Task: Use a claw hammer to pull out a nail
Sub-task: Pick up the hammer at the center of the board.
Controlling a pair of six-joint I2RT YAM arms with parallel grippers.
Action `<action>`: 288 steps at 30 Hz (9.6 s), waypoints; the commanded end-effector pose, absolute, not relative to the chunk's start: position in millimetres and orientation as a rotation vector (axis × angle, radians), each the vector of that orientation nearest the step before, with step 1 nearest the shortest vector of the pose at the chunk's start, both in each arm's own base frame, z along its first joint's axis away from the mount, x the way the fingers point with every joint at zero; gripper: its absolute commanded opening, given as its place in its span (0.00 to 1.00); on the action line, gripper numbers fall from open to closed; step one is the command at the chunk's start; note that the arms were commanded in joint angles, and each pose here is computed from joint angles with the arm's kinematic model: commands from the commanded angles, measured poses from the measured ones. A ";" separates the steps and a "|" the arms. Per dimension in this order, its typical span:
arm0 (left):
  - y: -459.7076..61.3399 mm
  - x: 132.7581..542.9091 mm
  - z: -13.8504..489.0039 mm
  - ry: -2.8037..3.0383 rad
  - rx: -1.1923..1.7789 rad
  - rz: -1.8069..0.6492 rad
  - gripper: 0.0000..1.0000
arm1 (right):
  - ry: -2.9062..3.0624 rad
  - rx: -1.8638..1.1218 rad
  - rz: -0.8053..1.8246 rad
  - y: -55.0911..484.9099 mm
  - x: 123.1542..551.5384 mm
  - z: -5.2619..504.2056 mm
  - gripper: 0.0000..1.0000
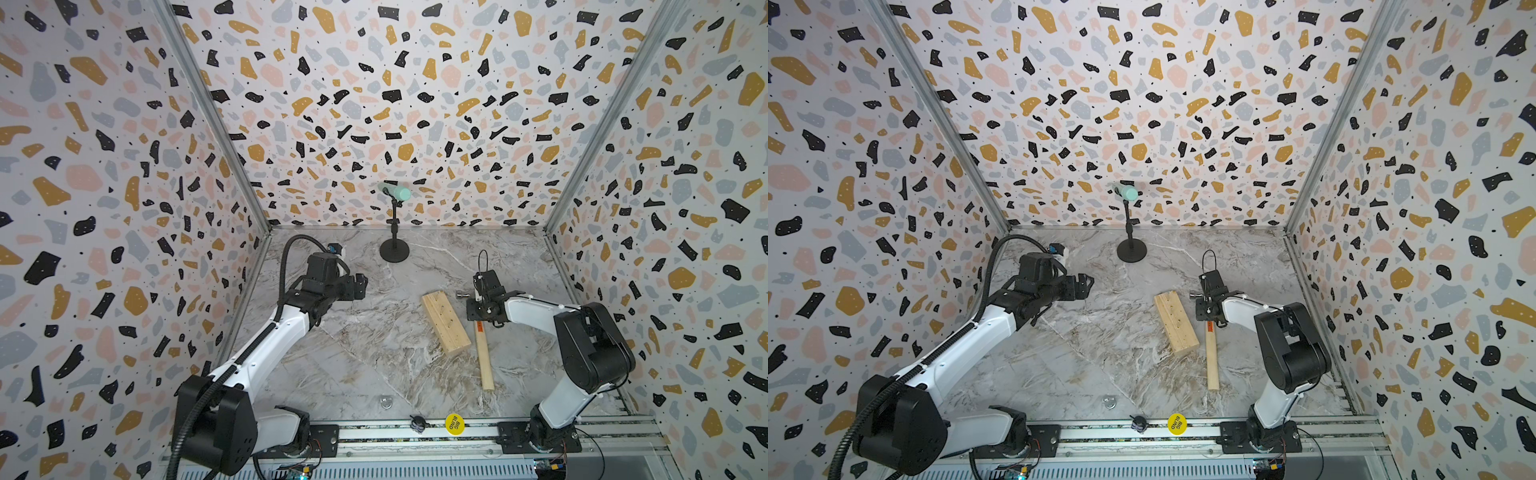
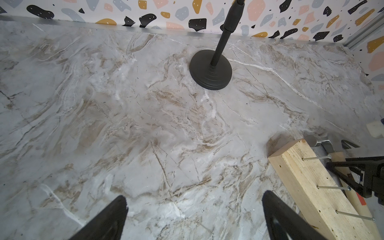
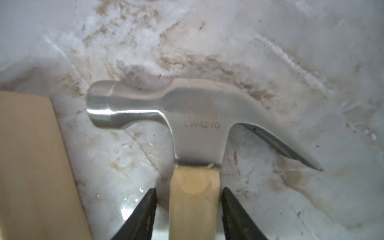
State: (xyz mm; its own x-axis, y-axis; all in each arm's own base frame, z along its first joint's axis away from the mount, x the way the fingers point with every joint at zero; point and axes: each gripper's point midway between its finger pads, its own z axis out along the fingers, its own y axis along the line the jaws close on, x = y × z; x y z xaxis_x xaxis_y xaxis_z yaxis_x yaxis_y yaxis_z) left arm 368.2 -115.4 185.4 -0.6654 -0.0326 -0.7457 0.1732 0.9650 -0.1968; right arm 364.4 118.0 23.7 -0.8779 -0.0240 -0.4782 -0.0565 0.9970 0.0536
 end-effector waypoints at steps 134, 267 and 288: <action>-216.0 329.2 260.5 1.933 0.325 -1.291 0.86 | 2.025 -0.912 0.677 338.8 300.7 266.8 0.00; -249.9 333.9 317.5 1.498 -0.083 -1.822 0.00 | 1.686 -0.348 1.013 240.4 283.0 359.9 0.76; -223.8 343.1 340.2 1.257 -0.302 -1.813 0.00 | 1.540 -0.001 1.528 236.1 288.6 307.9 0.80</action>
